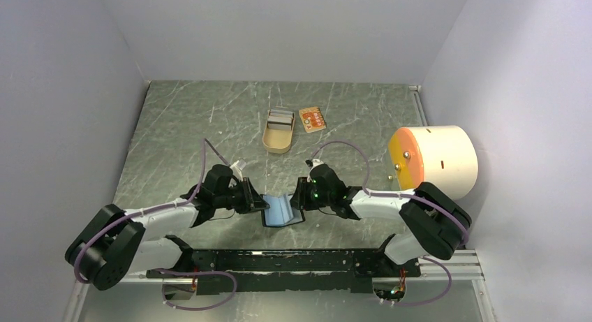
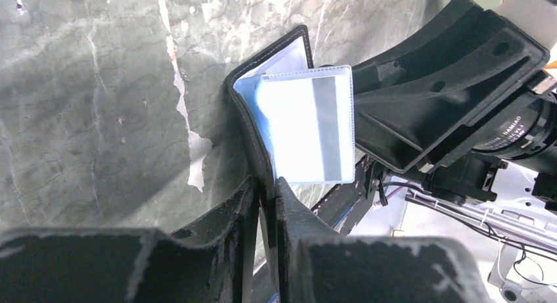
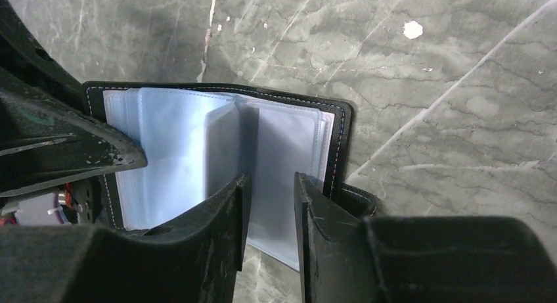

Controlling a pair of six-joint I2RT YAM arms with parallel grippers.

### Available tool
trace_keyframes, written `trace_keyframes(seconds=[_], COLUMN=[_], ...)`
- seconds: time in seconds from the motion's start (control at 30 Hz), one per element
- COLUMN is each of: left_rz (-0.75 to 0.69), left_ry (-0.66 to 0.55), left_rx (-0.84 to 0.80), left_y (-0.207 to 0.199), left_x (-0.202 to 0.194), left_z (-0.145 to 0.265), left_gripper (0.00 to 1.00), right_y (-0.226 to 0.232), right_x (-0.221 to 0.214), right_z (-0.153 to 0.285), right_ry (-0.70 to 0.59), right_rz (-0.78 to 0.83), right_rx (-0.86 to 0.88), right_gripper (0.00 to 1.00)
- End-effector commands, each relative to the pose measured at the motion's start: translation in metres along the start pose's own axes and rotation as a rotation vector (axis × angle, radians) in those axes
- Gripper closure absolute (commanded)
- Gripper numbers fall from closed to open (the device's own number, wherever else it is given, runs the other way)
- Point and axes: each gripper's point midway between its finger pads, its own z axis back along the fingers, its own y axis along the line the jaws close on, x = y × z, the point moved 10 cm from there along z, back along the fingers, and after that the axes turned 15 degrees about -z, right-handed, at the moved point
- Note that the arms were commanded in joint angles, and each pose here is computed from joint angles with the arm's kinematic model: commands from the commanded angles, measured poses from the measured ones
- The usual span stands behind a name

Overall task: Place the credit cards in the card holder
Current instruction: Turn over the card slot in the card holder.

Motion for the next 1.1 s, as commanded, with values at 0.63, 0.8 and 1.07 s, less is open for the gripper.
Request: trace_keyframes(seconds=[0.63, 0.8, 1.07], left_rz=[-0.049, -0.037, 0.028], left_ry=[-0.011, 0.007, -0.014], left_rx=[-0.001, -0.007, -0.069], left_y=[-0.006, -0.004, -0.013], left_x=[0.01, 0.009, 0.01], left_z=[-0.004, -0.007, -0.002], left_gripper=[0.83, 0.76, 0.59], right_y=[0.039, 0.043, 0.036], right_x=[0.039, 0.032, 0.008], right_z=[0.058, 0.04, 0.002], right_ry=[-0.228, -0.133, 0.004], right_rz=[0.107, 0.126, 0.081], right_rx=[0.006, 0.048, 0.081], right_gripper=[0.55, 0.61, 0.78])
